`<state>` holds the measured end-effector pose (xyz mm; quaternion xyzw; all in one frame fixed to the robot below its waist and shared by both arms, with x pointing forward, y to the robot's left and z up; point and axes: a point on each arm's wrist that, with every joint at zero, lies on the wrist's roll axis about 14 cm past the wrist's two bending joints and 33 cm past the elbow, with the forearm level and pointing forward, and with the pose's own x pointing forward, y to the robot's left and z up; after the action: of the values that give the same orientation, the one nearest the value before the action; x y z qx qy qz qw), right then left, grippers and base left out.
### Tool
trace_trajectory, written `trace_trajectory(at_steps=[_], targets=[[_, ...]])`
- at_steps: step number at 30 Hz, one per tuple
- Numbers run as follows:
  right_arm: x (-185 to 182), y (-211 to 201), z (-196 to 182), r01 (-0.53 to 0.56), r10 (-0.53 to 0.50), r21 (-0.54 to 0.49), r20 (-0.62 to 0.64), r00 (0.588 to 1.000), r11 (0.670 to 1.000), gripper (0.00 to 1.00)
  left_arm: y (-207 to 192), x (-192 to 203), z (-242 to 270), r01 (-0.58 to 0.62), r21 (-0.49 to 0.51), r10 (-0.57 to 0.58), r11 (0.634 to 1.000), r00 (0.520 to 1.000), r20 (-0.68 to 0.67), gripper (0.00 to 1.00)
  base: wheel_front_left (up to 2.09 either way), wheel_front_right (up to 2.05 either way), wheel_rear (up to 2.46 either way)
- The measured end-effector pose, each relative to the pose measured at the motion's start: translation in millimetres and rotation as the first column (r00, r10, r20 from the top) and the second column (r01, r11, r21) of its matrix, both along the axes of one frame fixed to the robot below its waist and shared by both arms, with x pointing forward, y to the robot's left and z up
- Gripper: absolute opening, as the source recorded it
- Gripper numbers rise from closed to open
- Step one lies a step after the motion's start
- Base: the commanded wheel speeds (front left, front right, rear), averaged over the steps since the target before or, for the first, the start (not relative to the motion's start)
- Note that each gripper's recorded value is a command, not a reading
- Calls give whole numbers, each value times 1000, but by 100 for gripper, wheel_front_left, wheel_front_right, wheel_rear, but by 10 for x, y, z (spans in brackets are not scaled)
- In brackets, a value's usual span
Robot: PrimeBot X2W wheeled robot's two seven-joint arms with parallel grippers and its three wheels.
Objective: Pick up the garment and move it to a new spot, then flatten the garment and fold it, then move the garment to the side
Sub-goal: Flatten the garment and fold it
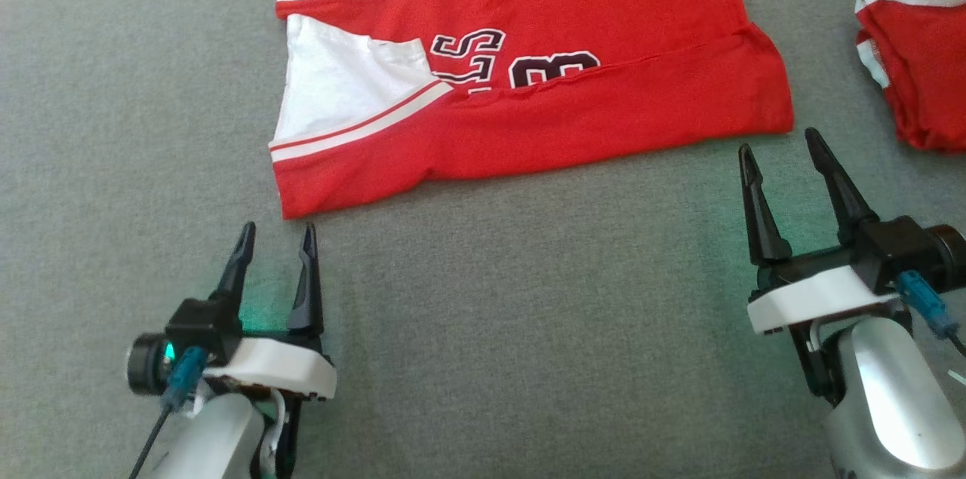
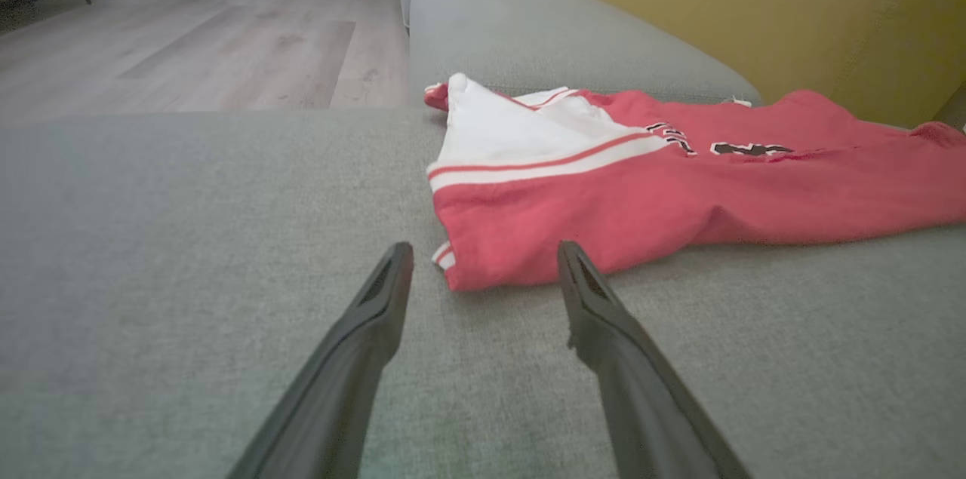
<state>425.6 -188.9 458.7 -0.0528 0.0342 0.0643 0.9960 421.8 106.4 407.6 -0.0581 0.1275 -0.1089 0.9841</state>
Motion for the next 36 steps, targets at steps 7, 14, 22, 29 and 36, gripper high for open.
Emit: trace_trajectory(at_steps=[7, 14, 22, 29, 36], targets=[[-34, -77, -33, 22, -22, -4, -10, 1000, 1000, 100, -76, 49, -208, 12, -23, -13, 1000, 997, -71, 100, 0, 0, 0], [-40, -127, -117, 36, -36, -7, -33, 999, 999, 100, -67, 345, -163, -7, -23, 5, 1000, 999, -48, 100, 0, 0, 0], [-52, -174, -172, 49, -49, -11, -50, 998, 999, 100, -150, 328, -495, 58, -1, -56, 998, 976, -212, 20, 0, 0, 0], [-56, -255, -252, 75, -75, -11, -75, 994, 997, 100, -207, 331, -442, 84, -9, -84, 996, 978, -190, 0, 0, 0, 0], [60, -399, -413, 133, -130, 17, -129, 983, 991, 100, -136, 335, -255, 70, 4, -69, 998, 991, -114, 0, 0, 0, 0]])
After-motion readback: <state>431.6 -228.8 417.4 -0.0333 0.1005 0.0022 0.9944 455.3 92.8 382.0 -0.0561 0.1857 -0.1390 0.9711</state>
